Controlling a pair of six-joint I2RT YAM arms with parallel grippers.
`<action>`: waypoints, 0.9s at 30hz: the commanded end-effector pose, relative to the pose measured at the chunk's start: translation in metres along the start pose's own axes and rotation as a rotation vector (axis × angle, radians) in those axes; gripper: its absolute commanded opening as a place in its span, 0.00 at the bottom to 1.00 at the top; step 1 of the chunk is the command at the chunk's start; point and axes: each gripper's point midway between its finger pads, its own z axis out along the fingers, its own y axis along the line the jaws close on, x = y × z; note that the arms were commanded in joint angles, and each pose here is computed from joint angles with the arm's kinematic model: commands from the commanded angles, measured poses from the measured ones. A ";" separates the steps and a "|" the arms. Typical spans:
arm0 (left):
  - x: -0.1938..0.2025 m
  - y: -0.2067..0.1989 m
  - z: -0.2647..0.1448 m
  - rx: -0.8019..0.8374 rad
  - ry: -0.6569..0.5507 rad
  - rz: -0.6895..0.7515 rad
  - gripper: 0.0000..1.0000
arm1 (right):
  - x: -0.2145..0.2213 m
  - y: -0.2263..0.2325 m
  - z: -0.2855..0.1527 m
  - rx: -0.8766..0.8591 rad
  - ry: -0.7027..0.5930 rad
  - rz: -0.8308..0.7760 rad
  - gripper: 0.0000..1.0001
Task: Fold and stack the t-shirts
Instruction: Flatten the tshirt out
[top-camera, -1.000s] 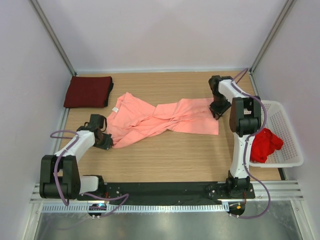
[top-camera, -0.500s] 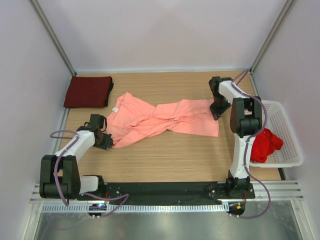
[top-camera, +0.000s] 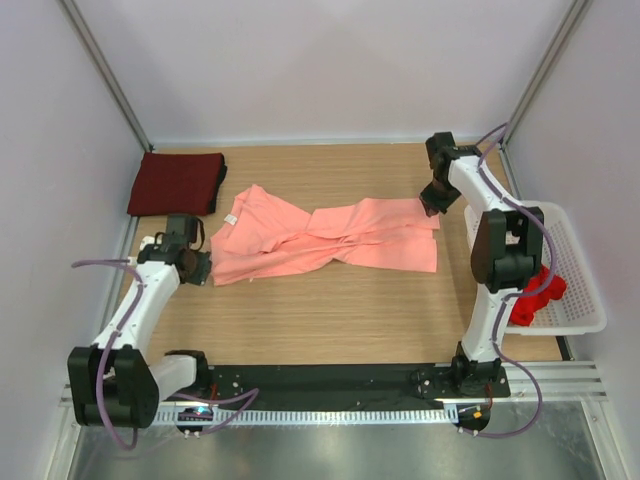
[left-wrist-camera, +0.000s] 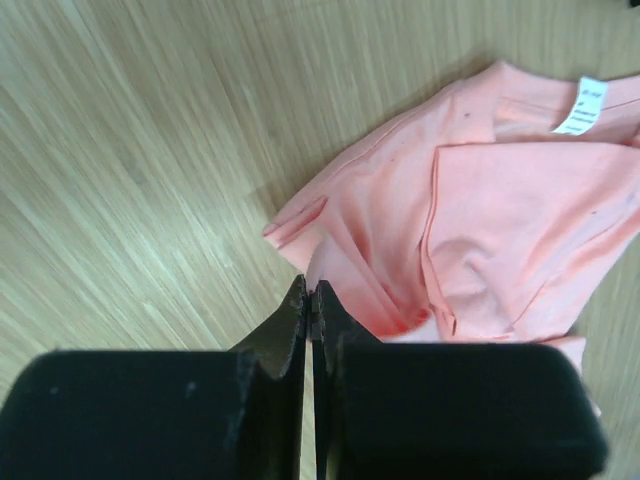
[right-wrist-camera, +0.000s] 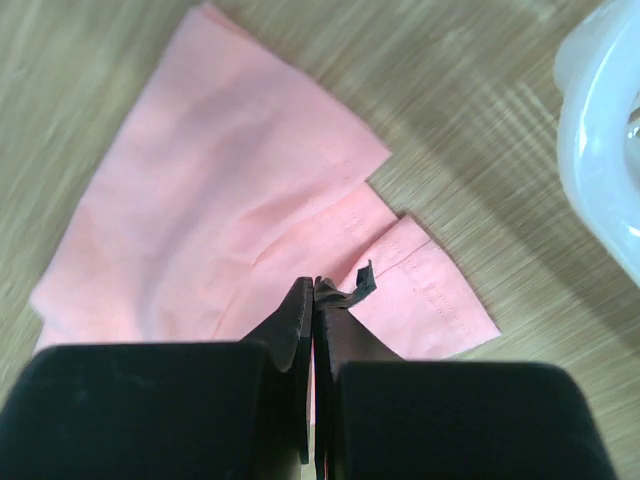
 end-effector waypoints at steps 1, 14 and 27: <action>-0.030 0.015 -0.016 -0.049 -0.140 0.010 0.00 | -0.005 0.017 -0.033 -0.123 -0.064 -0.120 0.01; -0.031 0.048 -0.012 -0.124 -0.183 -0.002 0.00 | 0.034 -0.020 -0.007 0.061 0.033 -0.085 0.34; -0.025 0.043 -0.011 -0.072 -0.157 -0.008 0.00 | 0.059 -0.031 0.018 0.150 0.120 -0.028 0.42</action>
